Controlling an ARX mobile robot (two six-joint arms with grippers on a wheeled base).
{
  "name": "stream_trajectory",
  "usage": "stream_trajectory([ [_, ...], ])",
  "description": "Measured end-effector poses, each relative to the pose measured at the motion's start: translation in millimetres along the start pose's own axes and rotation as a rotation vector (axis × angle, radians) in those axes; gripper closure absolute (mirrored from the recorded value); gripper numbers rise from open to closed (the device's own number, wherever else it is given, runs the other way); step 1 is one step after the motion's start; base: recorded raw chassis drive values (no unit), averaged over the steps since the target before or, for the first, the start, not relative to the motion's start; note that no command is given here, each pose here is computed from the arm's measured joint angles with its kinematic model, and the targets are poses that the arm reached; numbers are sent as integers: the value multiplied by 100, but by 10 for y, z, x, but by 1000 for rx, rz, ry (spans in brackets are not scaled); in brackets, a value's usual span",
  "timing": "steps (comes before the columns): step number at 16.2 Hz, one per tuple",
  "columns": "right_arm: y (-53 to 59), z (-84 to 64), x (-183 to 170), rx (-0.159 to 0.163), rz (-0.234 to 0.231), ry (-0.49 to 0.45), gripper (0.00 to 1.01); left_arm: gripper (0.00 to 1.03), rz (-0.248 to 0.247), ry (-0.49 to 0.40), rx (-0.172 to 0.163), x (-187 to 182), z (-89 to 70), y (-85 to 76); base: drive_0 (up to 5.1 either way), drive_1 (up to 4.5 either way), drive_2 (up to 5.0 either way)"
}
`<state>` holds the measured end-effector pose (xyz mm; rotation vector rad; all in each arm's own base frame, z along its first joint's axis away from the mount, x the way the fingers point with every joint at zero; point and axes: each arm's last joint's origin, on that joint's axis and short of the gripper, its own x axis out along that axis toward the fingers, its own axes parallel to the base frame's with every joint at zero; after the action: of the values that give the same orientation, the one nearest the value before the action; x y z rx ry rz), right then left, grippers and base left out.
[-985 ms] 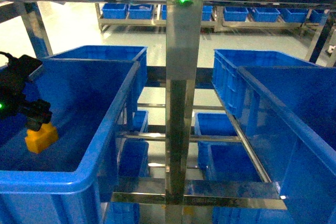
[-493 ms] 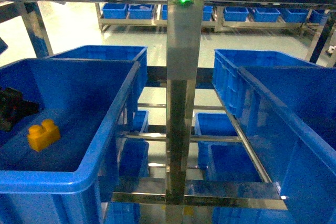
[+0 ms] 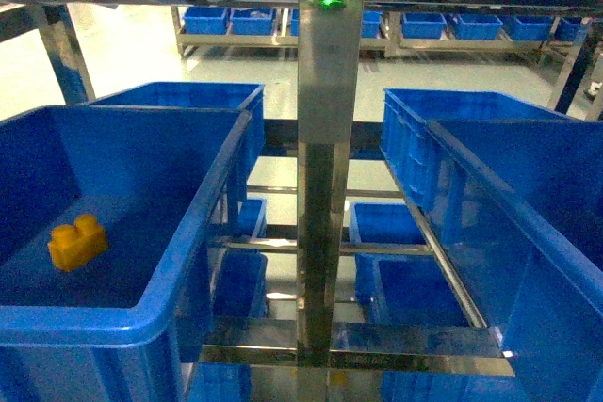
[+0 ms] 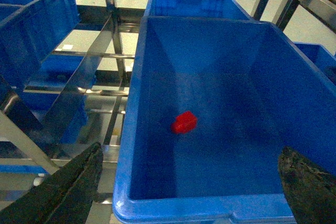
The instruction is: Sort and place red and yellow blocks in left bins
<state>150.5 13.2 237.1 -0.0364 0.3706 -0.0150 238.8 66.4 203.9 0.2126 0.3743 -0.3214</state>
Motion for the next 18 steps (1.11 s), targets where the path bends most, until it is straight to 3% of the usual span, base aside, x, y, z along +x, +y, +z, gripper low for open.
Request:
stream_trajectory([
  [2, 0, 0, 0, 0, 0, 0, 3, 5, 21, -35, -35, -133, -73, -111, 0, 0, 0],
  [7, 0, 0, 0, 0, 0, 0, 3, 5, 11, -50, -66, -165, -106, -201, 0, 0, 0],
  [8, 0, 0, 0, 0, 0, 0, 3, 5, -7, -65, -90, -176, -95, -282, 0, 0, 0],
  [11, 0, 0, 0, 0, 0, 0, 3, 5, -15, -163, -107, -235, -14, -504, 0, 0, 0],
  [12, 0, 0, 0, 0, 0, 0, 3, 5, -68, -125, -141, -213, -42, -720, 0, 0, 0],
  [18, 0, 0, 0, 0, 0, 0, 3, 5, -36, -58, -154, -176, -75, -849, 0, 0, 0],
])
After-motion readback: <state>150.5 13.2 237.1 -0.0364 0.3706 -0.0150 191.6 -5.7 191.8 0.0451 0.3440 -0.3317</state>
